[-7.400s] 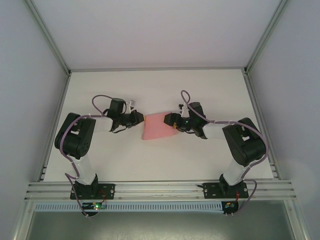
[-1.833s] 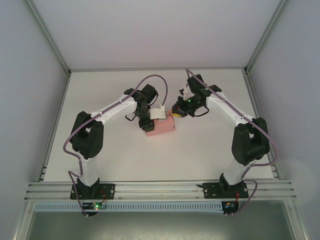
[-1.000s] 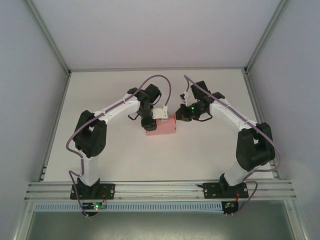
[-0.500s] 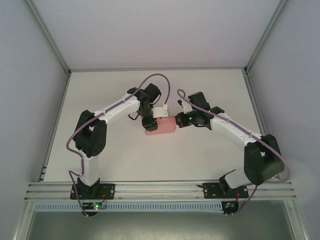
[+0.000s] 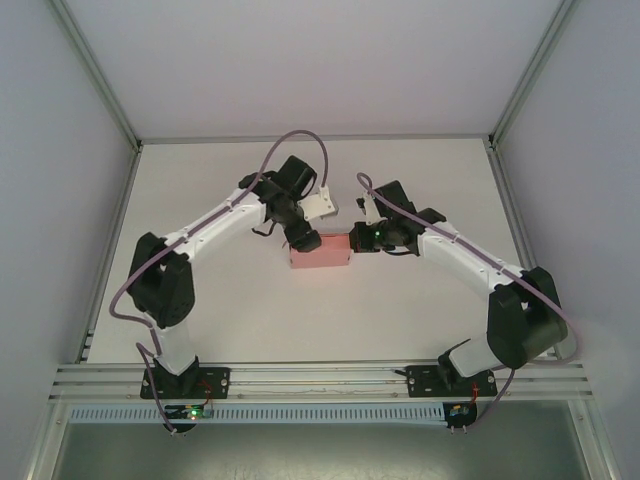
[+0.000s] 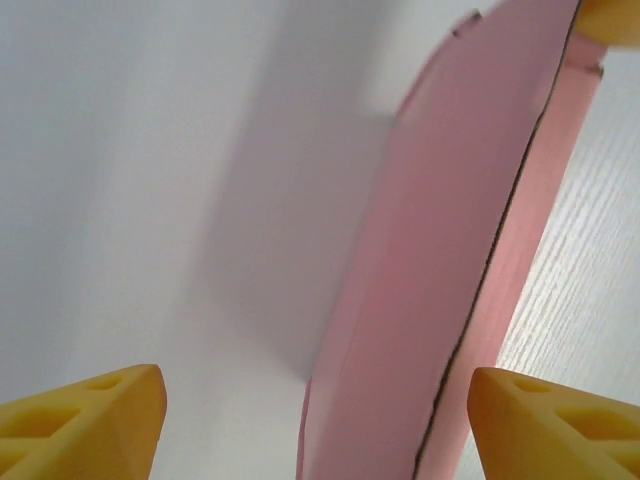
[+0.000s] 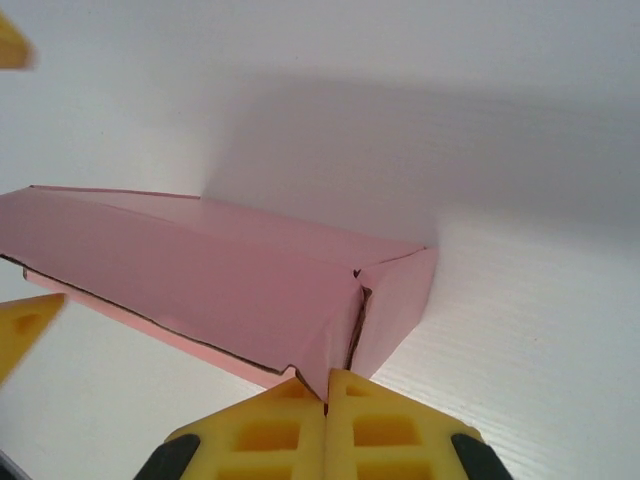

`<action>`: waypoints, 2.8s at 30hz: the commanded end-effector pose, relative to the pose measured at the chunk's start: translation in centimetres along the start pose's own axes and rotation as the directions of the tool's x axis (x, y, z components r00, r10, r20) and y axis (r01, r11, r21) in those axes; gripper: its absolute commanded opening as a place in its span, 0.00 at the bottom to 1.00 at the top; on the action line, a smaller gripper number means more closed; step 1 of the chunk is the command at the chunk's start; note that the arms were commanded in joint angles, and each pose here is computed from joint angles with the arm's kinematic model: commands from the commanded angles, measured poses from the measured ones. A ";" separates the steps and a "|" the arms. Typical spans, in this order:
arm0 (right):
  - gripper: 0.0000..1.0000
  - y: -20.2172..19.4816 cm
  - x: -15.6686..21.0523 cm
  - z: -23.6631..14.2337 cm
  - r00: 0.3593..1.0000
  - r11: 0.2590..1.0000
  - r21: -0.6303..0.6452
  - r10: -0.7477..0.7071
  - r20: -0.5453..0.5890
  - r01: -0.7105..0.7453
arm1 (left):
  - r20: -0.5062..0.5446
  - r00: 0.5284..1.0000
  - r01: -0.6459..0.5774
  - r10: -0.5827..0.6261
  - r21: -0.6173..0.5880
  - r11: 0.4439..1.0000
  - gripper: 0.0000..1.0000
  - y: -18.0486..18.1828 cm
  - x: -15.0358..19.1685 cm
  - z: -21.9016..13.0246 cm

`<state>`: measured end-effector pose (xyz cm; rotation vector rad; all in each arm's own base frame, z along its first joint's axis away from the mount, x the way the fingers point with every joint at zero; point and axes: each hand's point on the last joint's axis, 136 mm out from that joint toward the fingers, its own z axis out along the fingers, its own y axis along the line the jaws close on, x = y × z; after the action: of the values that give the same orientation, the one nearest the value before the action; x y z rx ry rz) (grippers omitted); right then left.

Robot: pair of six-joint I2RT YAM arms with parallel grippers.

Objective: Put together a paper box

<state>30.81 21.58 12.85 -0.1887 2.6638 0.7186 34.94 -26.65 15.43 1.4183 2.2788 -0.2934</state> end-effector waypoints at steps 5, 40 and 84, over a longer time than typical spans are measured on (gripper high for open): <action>0.00 -0.5 0.2 0.6 0.991 0.994 0.051 0.104 -0.082 -0.100 | 0.014 0.961 0.273 -0.276 -0.197 0.942 0.69 2.0 2.8 -2.7; 0.00 -0.7 -0.1 0.4 0.998 0.990 0.133 -0.040 -0.056 0.047 | 0.028 0.808 0.583 -0.588 -0.174 0.793 0.00 3.3 4.0 -1.5; 0.00 -0.7 1.3 2.1 0.960 0.944 0.267 -0.239 0.145 0.195 | -0.066 0.537 0.840 -0.841 -0.059 0.540 0.00 1.5 7.2 3.0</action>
<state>31.95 22.41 12.14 -0.2894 2.4590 0.3252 35.02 -22.06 13.19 0.1539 2.8493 -0.5890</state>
